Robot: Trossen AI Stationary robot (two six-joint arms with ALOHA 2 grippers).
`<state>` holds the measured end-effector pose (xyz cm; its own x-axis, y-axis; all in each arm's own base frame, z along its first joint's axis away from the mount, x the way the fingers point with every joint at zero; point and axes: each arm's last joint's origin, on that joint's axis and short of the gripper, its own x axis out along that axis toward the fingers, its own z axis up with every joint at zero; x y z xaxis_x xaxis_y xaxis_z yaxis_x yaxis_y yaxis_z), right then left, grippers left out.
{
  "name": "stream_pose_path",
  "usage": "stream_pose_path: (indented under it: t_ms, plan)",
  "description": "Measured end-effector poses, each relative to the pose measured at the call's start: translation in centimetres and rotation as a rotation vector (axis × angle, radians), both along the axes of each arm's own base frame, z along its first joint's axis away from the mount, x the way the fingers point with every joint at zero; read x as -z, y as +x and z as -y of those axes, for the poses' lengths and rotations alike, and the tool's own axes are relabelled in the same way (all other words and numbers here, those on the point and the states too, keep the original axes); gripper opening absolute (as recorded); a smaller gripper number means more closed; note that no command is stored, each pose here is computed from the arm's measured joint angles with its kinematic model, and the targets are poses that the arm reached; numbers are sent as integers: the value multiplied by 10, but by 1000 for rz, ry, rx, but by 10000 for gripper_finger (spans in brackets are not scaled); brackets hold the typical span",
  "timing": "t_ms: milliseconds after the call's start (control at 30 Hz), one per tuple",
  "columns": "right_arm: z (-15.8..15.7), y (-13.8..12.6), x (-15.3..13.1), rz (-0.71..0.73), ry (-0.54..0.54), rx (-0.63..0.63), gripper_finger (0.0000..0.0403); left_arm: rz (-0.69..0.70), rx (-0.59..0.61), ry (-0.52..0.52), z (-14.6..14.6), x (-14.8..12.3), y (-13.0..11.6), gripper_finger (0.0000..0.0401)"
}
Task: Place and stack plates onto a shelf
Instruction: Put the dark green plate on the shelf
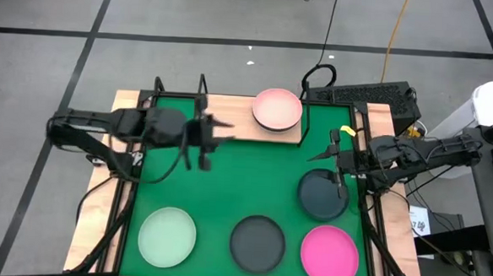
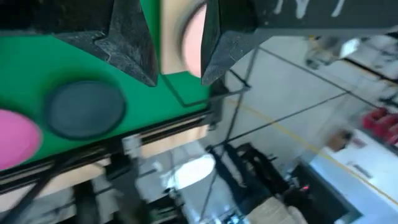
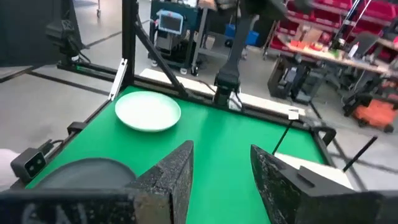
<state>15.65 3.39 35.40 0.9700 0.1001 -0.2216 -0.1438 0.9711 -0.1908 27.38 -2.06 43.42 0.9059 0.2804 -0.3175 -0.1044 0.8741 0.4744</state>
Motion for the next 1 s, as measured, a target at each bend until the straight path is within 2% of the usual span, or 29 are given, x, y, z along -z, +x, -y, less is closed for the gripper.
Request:
stream_pose_path:
  t_ms: [167, 433, 633, 800, 1000]
  plan:
    - [0, 1, 6, -62, 44, 15, 144, 31, 53, -88, 23, 31, -18, 129]
    - [-1, 3, 22, -221, 138, 61, 144, 165, 88, -190, 60, 104, -27, 129]
    - [-5, 19, 64, -335, 232, 103, 144, 263, 108, -301, 71, 144, -32, 129]
    - [-13, 38, 104, -453, 310, 39, 144, 319, 99, -341, 73, 159, -37, 129]
    - [-18, 54, 136, -629, 302, 63, 144, 305, 75, -369, 72, 165, -38, 129]
